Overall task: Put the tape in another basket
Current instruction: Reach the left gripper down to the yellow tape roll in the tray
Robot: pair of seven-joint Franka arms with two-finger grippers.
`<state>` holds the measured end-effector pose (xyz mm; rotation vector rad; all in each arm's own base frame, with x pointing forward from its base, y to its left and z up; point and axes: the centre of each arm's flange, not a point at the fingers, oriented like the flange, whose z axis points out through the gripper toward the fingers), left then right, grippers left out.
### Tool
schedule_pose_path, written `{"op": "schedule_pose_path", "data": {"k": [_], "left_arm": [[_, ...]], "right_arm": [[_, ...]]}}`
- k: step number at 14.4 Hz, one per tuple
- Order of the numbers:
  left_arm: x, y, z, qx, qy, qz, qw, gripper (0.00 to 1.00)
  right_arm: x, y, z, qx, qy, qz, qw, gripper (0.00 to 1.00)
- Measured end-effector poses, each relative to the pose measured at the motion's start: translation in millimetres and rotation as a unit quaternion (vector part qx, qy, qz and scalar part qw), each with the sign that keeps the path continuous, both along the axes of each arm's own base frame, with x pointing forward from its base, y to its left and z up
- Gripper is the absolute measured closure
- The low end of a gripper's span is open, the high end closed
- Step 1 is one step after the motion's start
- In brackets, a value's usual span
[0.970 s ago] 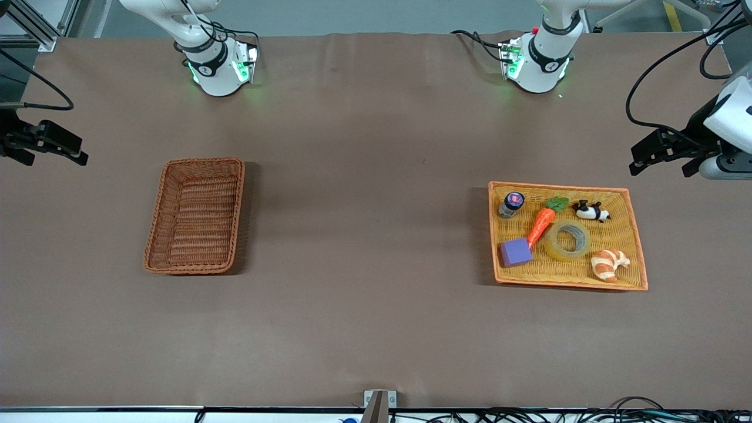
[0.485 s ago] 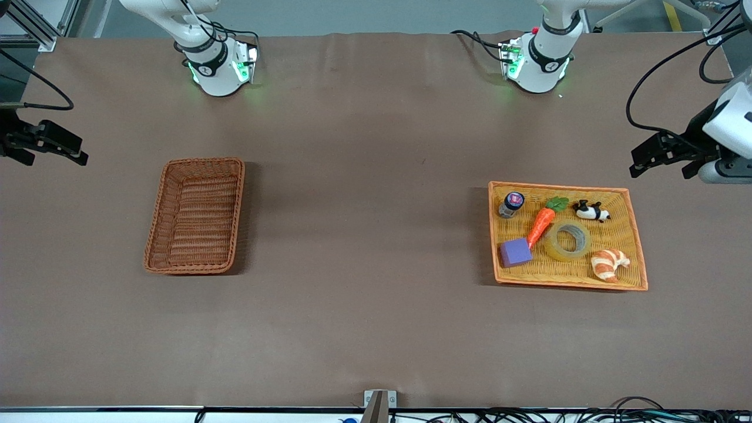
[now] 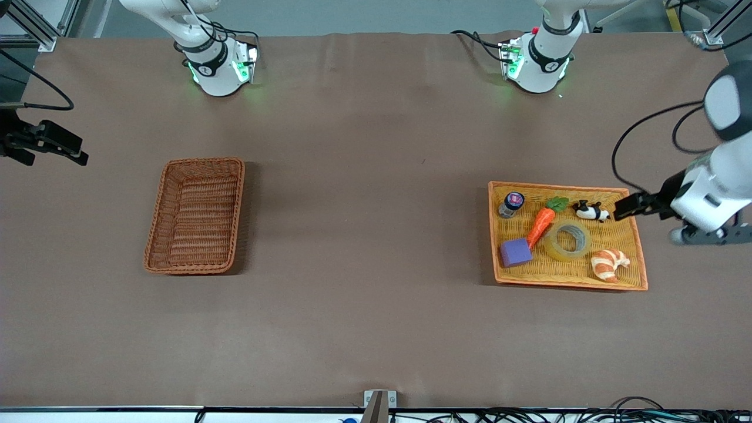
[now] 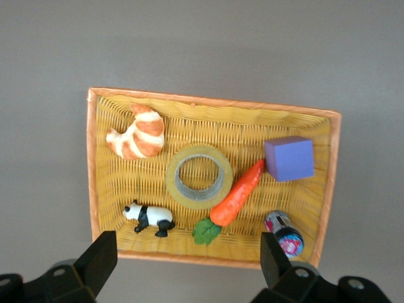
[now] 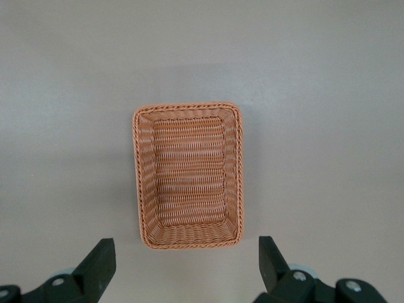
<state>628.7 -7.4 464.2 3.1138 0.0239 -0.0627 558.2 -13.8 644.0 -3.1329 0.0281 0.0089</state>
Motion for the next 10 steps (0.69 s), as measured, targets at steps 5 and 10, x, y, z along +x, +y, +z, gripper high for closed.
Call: {"op": "schedule_pose_path", "data": {"k": [5, 10], "left_arm": [[22, 9, -97, -0.003, 0.042, 0.001, 0.999, 0.0], [22, 13, -171, 0.025, 0.093, -0.023, 0.995, 0.0]], "right_arm": [[0, 0, 0, 0.0, 0.001, 0.0, 1.0, 0.0], [-1, 0, -2, 0.0, 0.007, 0.0, 1.0, 0.0]]}}
